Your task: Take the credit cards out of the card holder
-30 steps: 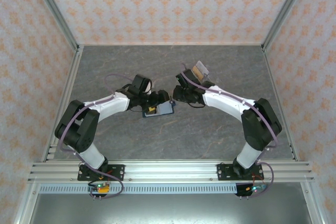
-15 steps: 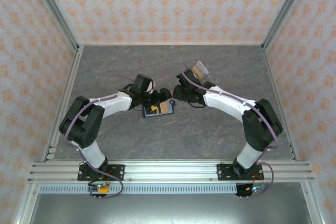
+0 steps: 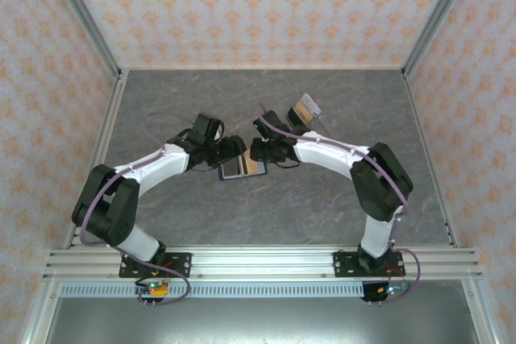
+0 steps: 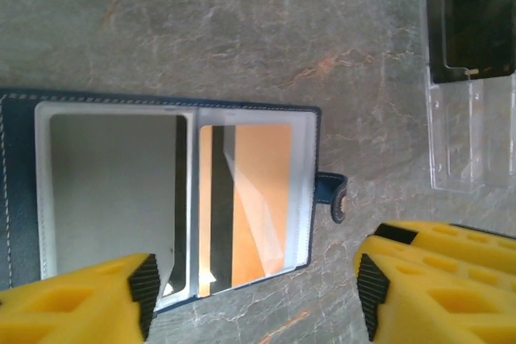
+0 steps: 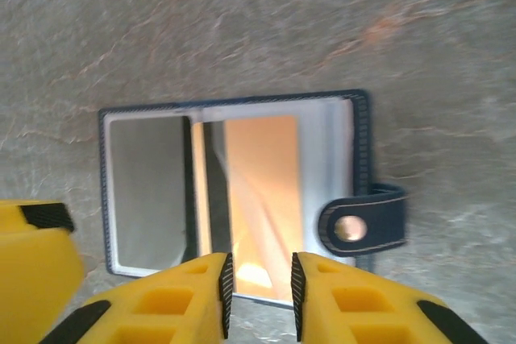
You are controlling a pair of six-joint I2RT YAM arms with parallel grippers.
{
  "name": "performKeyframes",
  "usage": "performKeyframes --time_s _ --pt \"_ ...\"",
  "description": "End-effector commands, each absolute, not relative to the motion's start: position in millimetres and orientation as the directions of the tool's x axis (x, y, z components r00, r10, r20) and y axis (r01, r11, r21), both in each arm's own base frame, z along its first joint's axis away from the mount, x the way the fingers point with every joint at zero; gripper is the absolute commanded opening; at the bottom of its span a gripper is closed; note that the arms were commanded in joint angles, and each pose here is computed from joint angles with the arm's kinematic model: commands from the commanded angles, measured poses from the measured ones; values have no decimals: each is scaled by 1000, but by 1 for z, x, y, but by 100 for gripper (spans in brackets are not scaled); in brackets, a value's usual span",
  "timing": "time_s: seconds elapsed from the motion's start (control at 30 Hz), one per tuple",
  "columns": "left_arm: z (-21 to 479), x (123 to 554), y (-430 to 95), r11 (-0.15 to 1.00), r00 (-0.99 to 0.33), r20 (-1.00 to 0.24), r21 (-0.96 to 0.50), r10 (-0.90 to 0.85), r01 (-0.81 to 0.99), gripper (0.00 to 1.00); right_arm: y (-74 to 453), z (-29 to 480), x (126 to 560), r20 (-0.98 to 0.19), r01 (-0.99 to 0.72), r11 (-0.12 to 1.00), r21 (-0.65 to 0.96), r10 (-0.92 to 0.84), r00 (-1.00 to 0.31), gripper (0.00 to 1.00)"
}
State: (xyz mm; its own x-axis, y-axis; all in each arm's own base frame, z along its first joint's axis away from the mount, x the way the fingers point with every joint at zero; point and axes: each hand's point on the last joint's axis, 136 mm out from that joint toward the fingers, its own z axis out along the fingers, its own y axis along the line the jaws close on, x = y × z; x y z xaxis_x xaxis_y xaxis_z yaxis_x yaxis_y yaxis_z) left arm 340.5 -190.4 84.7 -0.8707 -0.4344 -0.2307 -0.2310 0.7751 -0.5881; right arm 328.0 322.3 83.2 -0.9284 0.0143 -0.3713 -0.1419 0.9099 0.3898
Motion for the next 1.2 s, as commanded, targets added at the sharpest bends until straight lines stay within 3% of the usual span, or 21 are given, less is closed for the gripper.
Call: performKeyframes --time_s 0.0,0.2,0.37,1.17 --pt "68 332 -186 787 -879 -205 -562 -431 -254 59 324 71 325 -334 -130 922 365 0 -943 28" --pt "61 336 -200 755 -891 -162 -606 -424 -249 42 324 52 321 -276 -100 930 352 2 -961 27" --pt "53 338 -208 733 -897 -125 -629 -424 -259 35 324 43 321 -255 -87 934 346 4 -967 26" --pt "32 339 -217 740 -923 -82 -626 -376 -245 24 314 20 320 -195 -48 953 298 11 -981 26"
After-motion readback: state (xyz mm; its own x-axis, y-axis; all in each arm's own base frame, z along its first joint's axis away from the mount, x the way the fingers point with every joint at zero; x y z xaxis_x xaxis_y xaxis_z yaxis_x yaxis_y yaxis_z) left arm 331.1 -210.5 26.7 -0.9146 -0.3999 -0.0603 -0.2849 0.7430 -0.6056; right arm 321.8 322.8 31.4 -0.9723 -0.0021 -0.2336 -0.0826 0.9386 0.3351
